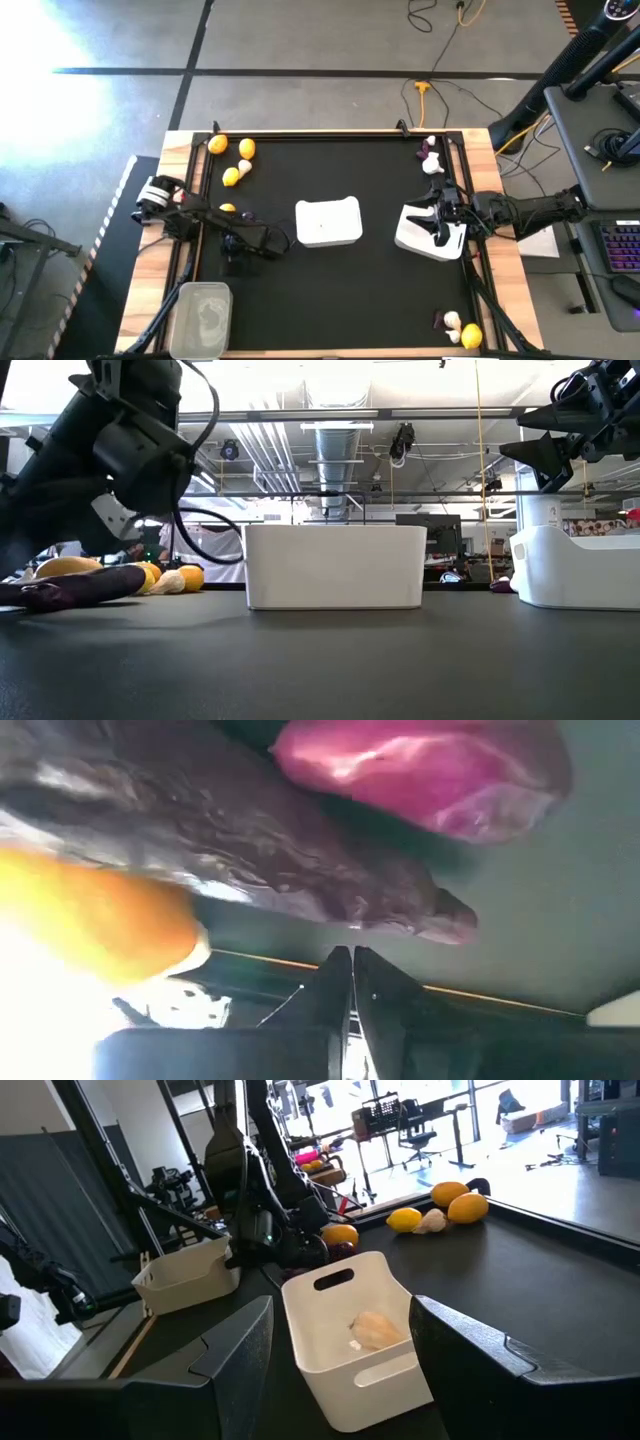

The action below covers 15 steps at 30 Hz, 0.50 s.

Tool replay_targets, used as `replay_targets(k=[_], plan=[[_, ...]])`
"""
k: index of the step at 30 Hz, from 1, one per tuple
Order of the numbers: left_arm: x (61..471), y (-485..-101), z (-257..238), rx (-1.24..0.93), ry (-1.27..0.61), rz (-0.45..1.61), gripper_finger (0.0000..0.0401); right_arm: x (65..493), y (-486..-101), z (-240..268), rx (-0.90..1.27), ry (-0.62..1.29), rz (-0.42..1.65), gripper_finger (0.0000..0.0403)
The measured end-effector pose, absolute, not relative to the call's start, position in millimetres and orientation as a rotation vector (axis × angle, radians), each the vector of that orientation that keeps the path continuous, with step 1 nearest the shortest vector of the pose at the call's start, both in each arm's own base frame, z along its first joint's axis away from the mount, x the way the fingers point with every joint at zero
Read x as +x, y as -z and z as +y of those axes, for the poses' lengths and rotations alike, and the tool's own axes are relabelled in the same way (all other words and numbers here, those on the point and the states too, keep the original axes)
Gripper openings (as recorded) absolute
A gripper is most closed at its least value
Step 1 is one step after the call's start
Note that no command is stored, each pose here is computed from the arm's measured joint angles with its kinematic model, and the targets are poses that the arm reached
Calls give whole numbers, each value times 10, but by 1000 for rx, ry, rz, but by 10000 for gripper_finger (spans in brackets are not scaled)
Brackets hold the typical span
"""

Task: Sort produce into baskets
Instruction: Put the garlic into the left white bin

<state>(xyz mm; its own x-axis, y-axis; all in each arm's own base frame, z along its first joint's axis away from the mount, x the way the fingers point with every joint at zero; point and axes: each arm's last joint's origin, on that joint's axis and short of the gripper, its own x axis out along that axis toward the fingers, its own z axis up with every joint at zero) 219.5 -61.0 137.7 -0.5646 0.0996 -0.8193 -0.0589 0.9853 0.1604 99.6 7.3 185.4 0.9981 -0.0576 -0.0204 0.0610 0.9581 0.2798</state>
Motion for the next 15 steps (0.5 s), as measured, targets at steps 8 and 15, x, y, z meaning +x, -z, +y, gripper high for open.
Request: replay_targets(k=[8, 15], plan=[[2023, -1626, -427, 66, -452, 2037, 9, 996, -1854, 73, 284, 60, 12, 228], [1866, -1783, -247, -177, -712, 1872, 71, 996, -1854, 73, 284, 60, 12, 228]])
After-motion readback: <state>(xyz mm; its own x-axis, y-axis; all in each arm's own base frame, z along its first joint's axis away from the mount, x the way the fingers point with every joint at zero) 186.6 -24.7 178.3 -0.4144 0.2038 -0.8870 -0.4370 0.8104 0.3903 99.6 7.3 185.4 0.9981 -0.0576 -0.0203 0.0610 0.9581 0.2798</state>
